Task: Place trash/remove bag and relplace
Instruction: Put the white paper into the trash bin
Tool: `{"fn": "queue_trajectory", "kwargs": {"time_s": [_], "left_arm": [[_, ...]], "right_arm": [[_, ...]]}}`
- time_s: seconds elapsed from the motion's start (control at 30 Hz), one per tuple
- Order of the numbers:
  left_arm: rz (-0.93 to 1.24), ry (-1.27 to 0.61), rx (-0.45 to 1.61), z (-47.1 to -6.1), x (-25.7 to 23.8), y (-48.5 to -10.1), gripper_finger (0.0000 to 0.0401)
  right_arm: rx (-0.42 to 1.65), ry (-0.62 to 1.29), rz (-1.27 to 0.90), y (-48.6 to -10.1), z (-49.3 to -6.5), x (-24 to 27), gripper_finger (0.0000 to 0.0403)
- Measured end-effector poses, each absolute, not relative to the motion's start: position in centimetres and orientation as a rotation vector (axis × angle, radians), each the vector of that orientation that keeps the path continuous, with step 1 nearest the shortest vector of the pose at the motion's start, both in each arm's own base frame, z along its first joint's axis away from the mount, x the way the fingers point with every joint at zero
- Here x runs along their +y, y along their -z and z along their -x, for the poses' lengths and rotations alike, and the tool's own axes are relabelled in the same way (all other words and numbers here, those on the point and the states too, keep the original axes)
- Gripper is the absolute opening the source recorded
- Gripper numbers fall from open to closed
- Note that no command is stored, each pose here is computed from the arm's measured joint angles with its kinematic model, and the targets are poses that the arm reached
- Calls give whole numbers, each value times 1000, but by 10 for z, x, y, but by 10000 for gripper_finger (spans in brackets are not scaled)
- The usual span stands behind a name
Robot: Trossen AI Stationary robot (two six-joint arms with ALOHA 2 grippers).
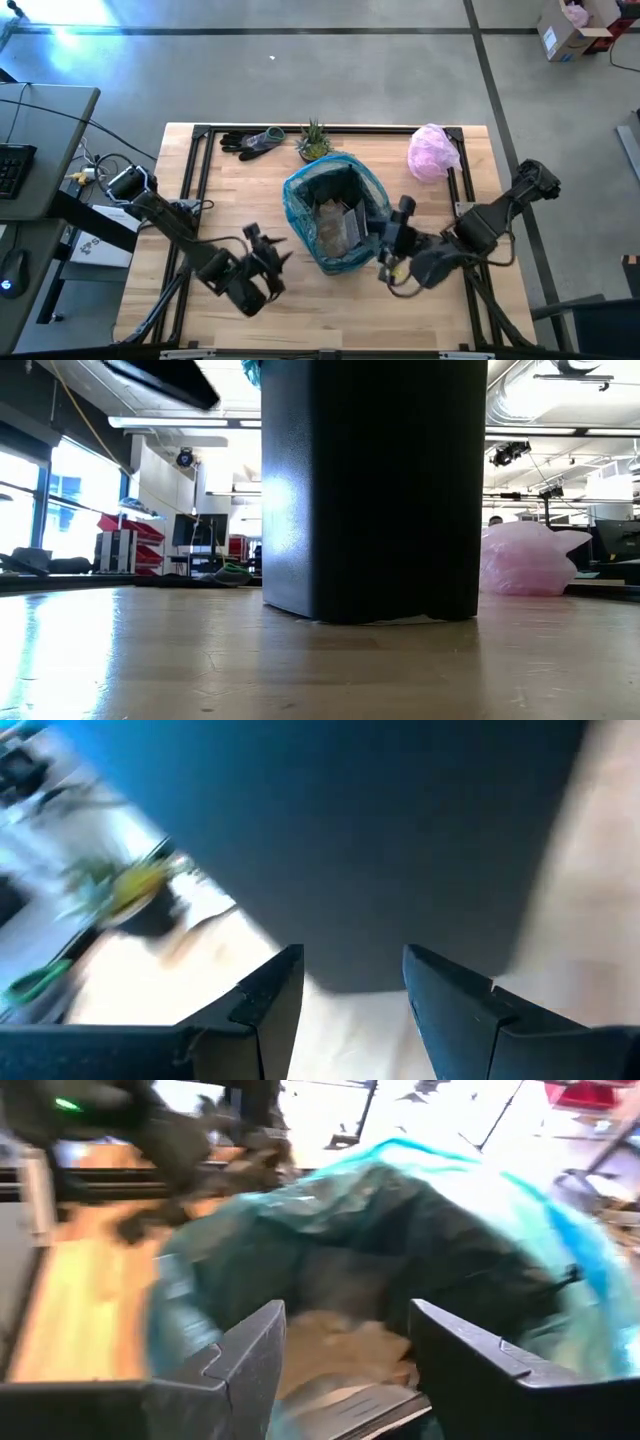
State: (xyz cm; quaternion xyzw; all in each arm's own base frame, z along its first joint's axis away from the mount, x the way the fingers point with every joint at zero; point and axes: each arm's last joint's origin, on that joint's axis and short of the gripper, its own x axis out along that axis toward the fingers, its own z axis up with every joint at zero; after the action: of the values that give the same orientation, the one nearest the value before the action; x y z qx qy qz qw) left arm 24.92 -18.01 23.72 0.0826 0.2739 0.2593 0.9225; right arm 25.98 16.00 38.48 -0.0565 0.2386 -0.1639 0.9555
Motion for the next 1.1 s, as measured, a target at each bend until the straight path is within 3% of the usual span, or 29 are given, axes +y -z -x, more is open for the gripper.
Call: {"fn": "queue_trajectory", "kwargs": {"time_s": [0.37, 0.73, 1.1], "left_arm": [[-257, -535, 748, -297, -153, -195, 159], [-236, -377, 791, -351, -137, -143, 158], [-152, -315, 714, -383, -95, -144, 159]], "right_arm": [[506, 160, 21, -367, -221, 226, 187], [552, 132, -46, -327, -205, 280, 187], [556, 178, -101, -303, -192, 301, 187]]}}
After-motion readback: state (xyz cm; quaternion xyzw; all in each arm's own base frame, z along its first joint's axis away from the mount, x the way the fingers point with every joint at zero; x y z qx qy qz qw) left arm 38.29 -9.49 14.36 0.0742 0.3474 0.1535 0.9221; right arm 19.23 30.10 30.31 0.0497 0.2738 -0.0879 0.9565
